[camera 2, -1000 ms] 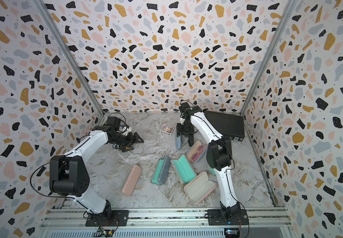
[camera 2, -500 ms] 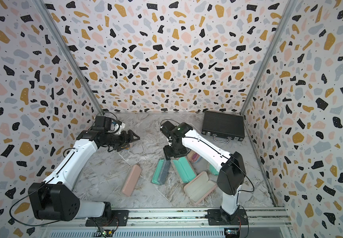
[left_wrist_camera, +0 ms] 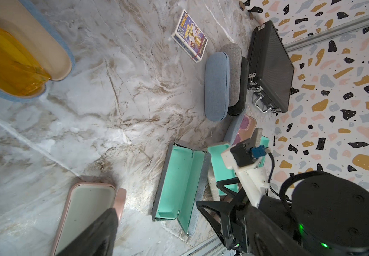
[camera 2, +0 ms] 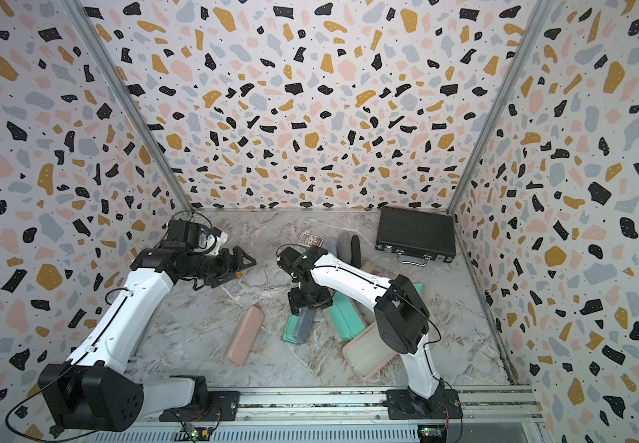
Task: Close the glasses case
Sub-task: Pick up the glasses case at the center of the board, then place the glasses case at the center of the board, then close the glasses case at the center of the board.
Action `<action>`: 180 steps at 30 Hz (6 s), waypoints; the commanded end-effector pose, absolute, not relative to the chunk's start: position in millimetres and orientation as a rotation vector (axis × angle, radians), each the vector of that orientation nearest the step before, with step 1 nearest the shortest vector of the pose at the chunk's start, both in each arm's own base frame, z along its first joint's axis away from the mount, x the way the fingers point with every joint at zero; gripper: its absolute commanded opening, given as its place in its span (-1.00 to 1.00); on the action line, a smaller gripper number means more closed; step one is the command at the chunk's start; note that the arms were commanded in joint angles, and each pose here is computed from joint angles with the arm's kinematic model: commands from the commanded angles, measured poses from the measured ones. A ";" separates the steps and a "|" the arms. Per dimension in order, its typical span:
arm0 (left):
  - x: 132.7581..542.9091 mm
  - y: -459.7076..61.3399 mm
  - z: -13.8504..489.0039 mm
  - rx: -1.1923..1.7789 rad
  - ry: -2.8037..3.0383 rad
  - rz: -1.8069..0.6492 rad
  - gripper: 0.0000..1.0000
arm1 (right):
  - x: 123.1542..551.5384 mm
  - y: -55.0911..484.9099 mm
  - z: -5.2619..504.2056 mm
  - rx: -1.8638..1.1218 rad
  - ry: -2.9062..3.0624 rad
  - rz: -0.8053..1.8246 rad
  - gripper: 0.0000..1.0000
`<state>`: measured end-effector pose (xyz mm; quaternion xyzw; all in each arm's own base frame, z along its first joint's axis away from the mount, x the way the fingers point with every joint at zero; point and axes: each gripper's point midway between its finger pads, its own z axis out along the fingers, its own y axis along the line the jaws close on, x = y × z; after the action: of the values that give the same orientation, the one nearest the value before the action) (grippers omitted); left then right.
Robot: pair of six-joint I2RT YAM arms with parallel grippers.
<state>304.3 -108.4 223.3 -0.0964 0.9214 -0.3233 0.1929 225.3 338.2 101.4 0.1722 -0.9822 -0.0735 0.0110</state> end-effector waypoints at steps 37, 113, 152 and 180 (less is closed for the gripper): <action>309.0 -96.3 201.1 -0.322 2.617 -0.878 0.82 | 286.0 366.6 106.6 0.584 -3.096 -0.316 -0.68; 331.0 -176.4 46.4 -0.313 3.007 -0.941 -1.00 | 326.6 341.5 121.3 0.535 -3.065 -0.581 -1.00; 334.0 -201.9 6.2 -0.298 3.037 -1.020 -1.00 | 303.1 377.2 80.1 0.471 -2.845 -0.796 -0.98; 330.4 -206.4 4.4 -0.270 3.051 -1.018 -1.00 | 296.5 381.7 41.3 0.454 -2.802 -0.730 -0.93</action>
<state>341.6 -196.8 19.2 -0.0936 0.9415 -0.3231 -0.0188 306.0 383.1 70.2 0.1552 -0.9438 -0.2797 0.0834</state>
